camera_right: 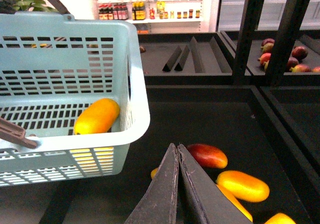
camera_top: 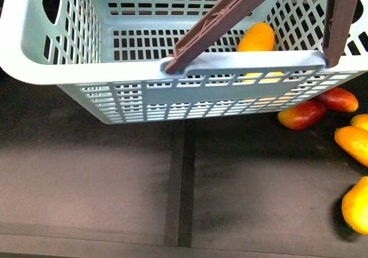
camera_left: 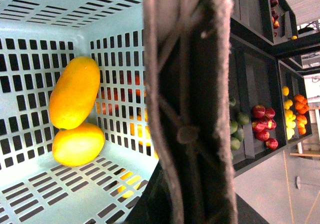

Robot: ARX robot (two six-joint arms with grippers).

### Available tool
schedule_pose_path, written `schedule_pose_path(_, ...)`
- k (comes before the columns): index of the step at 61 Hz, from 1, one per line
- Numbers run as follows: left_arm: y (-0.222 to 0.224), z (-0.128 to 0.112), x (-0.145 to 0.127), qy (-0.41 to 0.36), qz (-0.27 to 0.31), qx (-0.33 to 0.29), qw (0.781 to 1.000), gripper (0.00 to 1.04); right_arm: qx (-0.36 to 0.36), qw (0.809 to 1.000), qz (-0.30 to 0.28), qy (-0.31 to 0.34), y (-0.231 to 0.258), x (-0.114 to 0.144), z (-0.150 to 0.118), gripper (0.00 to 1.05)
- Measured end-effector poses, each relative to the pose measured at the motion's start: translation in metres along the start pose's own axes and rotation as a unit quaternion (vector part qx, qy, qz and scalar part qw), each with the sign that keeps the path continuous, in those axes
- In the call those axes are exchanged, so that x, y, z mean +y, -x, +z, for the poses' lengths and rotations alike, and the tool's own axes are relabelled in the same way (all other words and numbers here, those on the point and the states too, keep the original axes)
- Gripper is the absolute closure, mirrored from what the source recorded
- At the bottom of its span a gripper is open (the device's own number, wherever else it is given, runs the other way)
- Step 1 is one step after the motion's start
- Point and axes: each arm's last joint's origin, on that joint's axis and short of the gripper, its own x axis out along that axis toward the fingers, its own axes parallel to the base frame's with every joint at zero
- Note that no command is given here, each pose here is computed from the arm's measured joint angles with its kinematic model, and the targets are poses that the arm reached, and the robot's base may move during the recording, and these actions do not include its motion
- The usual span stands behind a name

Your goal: Pick lemon and mango into basket

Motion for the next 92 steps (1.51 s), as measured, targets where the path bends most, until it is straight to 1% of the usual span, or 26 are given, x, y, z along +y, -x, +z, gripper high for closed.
schedule_pose_path(2,0.000,0.000,0.000,0.000,0.000,0.000,1.000,1.00,0.000,1.000,0.000,0.000,0.000,0.000,0.000,0.91)
schedule_pose_path(5,0.000,0.000,0.000,-0.001,0.000,0.000,1.000,1.00,0.000,1.000,0.000,0.000,0.000,0.000,0.000,0.84)
schedule_pose_path(7,0.000,0.000,0.000,-0.001,0.001,-0.001,1.000,1.00,0.000,1.000,0.000,0.000,0.000,0.000,0.000,0.77)
schedule_pose_path(10,0.000,0.000,0.000,-0.001,0.001,-0.001,1.000,1.00,0.000,1.000,0.000,0.000,0.000,0.000,0.000,0.70)
schedule_pose_path(12,0.000,0.000,0.000,-0.001,0.000,0.000,1.000,1.00,0.000,1.000,0.000,0.000,0.000,0.000,0.000,0.63)
schedule_pose_path(22,0.000,0.000,0.000,-0.001,0.000,0.000,1.000,1.00,0.000,1.000,0.000,0.000,0.000,0.000,0.000,0.35)
schedule_pose_path(25,0.000,0.000,0.000,-0.001,0.000,0.000,1.000,1.00,0.000,1.000,0.000,0.000,0.000,0.000,0.000,0.28)
schedule_pose_path(27,0.000,0.000,0.000,-0.001,0.000,0.000,1.000,1.00,0.000,1.000,0.000,0.000,0.000,0.000,0.000,0.21)
schedule_pose_path(33,0.000,0.000,0.000,-0.001,0.000,0.000,1.000,1.00,0.000,1.000,0.000,0.000,0.000,0.000,0.000,0.07)
schedule_pose_path(35,0.000,0.000,0.000,-0.001,0.000,0.000,1.000,1.00,0.000,1.000,0.000,0.000,0.000,0.000,0.000,0.08)
schedule_pose_path(37,-0.001,-0.001,0.000,0.001,0.010,-0.022,1.000,1.00,0.000,1.000,0.000,0.000,0.000,0.000,0.000,0.09)
schedule_pose_path(39,-0.004,-0.001,0.000,0.022,0.029,-0.086,0.996,1.00,0.000,1.000,0.000,0.000,0.000,0.000,0.000,0.09)
schedule_pose_path(40,-0.005,-0.001,0.001,0.025,0.034,-0.101,0.994,1.00,0.000,1.000,0.000,0.000,0.000,0.000,0.000,0.09)
schedule_pose_path(42,-0.007,-0.001,0.002,0.057,0.051,-0.160,0.984,1.00,0.000,1.000,0.000,0.000,0.000,0.000,0.000,0.09)
schedule_pose_path(44,-0.008,0.000,0.005,0.073,0.068,-0.197,0.975,1.00,0.000,1.000,0.002,0.000,0.000,0.000,0.000,0.09)
schedule_pose_path(45,-0.008,0.000,0.005,0.078,0.070,-0.203,0.974,1.00,0.000,1.000,0.000,0.000,0.000,0.000,0.000,0.09)
schedule_pose_path(47,-0.006,0.005,0.009,0.098,0.086,-0.241,0.962,1.00,0.000,1.000,0.000,0.000,0.000,0.000,0.000,0.09)
schedule_pose_path(50,-0.002,0.015,0.016,0.114,0.090,-0.267,0.953,1.00,0.000,1.000,-0.001,0.000,0.000,0.000,0.000,0.09)
schedule_pose_path(53,0.001,0.022,0.023,0.126,0.092,-0.282,0.947,1.00,0.000,1.000,-0.001,0.000,0.000,0.000,0.000,0.09)
schedule_pose_path(59,0.006,0.036,0.049,0.179,0.104,-0.313,0.927,1.01,0.000,1.000,-0.001,0.000,0.000,0.000,0.000,0.09)
schedule_pose_path(65,0.002,0.045,0.074,0.222,0.120,-0.324,0.912,1.01,0.000,1.000,0.000,0.000,0.000,0.000,0.000,0.09)
schedule_pose_path(74,-0.014,0.053,0.121,0.279,0.161,-0.328,0.888,1.01,0.000,1.000,0.000,0.000,0.000,0.000,0.000,0.09)
schedule_pose_path(80,-0.021,0.062,0.148,0.327,0.173,-0.341,0.864,1.01,0.000,1.000,0.000,0.000,0.000,0.000,0.000,0.09)
schedule_pose_path(83,-0.023,0.068,0.162,0.353,0.180,-0.351,0.848,1.01,0.000,1.000,0.000,0.000,0.000,0.000,0.000,0.09)
schedule_pose_path(85,-0.023,0.073,0.172,0.374,0.183,-0.363,0.834,1.01,0.000,1.000,0.000,0.000,0.000,0.000,0.000,0.09)
schedule_pose_path(92,-0.026,0.087,0.199,0.405,0.191,-0.398,0.801,1.01,0.000,1.000,0.000,0.000,0.000,0.000,0.000,0.09)
